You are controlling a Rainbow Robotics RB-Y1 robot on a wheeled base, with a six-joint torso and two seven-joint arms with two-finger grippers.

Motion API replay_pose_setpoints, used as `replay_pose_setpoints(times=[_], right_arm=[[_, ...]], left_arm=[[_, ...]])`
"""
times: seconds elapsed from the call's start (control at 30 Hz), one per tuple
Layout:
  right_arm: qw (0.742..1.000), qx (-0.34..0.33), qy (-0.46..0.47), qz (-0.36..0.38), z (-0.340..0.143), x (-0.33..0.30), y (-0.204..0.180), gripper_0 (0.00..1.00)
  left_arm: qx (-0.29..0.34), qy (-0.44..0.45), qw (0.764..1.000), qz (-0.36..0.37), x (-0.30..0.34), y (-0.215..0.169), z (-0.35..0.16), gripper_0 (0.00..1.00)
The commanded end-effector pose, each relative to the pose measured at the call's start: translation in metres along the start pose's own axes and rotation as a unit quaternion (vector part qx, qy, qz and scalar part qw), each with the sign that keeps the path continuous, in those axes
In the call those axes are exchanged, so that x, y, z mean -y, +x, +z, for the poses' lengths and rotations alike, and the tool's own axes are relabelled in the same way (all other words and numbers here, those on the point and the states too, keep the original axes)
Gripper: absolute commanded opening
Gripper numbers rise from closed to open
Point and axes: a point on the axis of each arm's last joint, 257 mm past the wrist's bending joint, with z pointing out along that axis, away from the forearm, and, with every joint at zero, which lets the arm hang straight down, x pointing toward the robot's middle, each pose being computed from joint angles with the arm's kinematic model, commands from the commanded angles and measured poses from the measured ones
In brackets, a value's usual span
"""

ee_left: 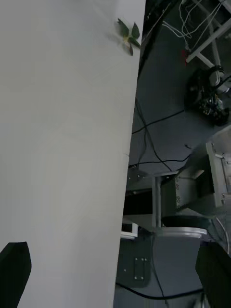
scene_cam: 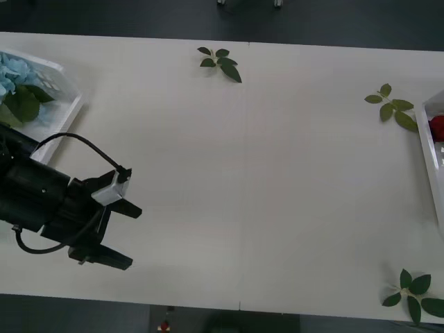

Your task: Put the red flowers into the right box and the blue flowers into the left box

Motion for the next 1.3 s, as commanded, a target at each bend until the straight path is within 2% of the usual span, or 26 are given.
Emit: replay_pose_setpoints(times=[0.03,0.1,0.13,0.17,0.27,0.43,0.5,0.53,0.6,0.63,0.8,0.93,1.03,1.13,1.3], right_arm=[[0.995,0.021,-0.027,-0.096,-0.079,-0.022,-0.044,0.57],[0.986,0.011,-0.044,-0.158,-0.094,-0.041,-0.044,0.57],[0.977,0.005,-0.054,-0.206,-0.102,-0.058,-0.045,0.57],[0.967,0.0,-0.061,-0.247,-0.106,-0.072,-0.044,0.57],[0.939,-0.004,-0.088,-0.333,-0.108,-0.111,-0.036,0.57],[0.873,0.024,-0.182,-0.452,-0.098,-0.2,-0.014,0.57],[0.848,0.032,-0.208,-0.486,-0.092,-0.223,-0.004,0.57],[0.824,0.043,-0.233,-0.514,-0.087,-0.243,0.006,0.57],[0.794,0.057,-0.266,-0.544,-0.08,-0.267,0.022,0.57],[0.787,0.058,-0.289,-0.542,-0.074,-0.281,0.035,0.57],[0.78,0.046,-0.363,-0.508,-0.047,-0.307,0.094,0.57],[0.778,0.025,-0.389,-0.492,-0.032,-0.307,0.141,0.68],[0.776,0.02,-0.398,-0.488,-0.03,-0.308,0.168,0.71],[0.776,0.032,-0.399,-0.487,-0.031,-0.312,0.183,0.71],[0.774,0.079,-0.378,-0.502,-0.027,-0.331,0.177,0.72]], left_arm=[[-0.035,-0.031,0.996,0.079,-0.011,-0.003,-0.011,1.0],[-0.048,-0.048,0.99,0.123,-0.02,-0.002,-0.011,1.0],[-0.053,-0.06,0.982,0.169,-0.026,-0.004,-0.011,1.0],[-0.052,-0.071,0.98,0.176,-0.031,-0.006,-0.009,1.0],[-0.048,-0.106,0.975,0.187,-0.048,-0.013,-0.008,1.0],[-0.053,-0.157,0.966,0.201,-0.074,-0.016,-0.012,1.0],[-0.048,-0.144,0.969,0.194,-0.067,-0.014,-0.008,1.0],[-0.045,-0.127,0.973,0.188,-0.058,-0.011,-0.003,1.0],[-0.045,-0.109,0.976,0.181,-0.048,-0.006,0.005,1.0],[-0.047,-0.103,0.978,0.178,-0.044,-0.002,0.007,1.0],[-0.059,-0.06,0.983,0.164,-0.022,0.013,0.011,1.0],[-0.074,-0.022,0.985,0.152,-0.003,0.025,0.006,1.0],[-0.08,-0.011,0.985,0.15,0.002,0.029,0.004,1.0],[-0.077,-0.01,0.986,0.149,0.003,0.028,0.005,1.0],[-0.06,-0.025,0.987,0.148,-0.005,0.017,0.0,1.0]])
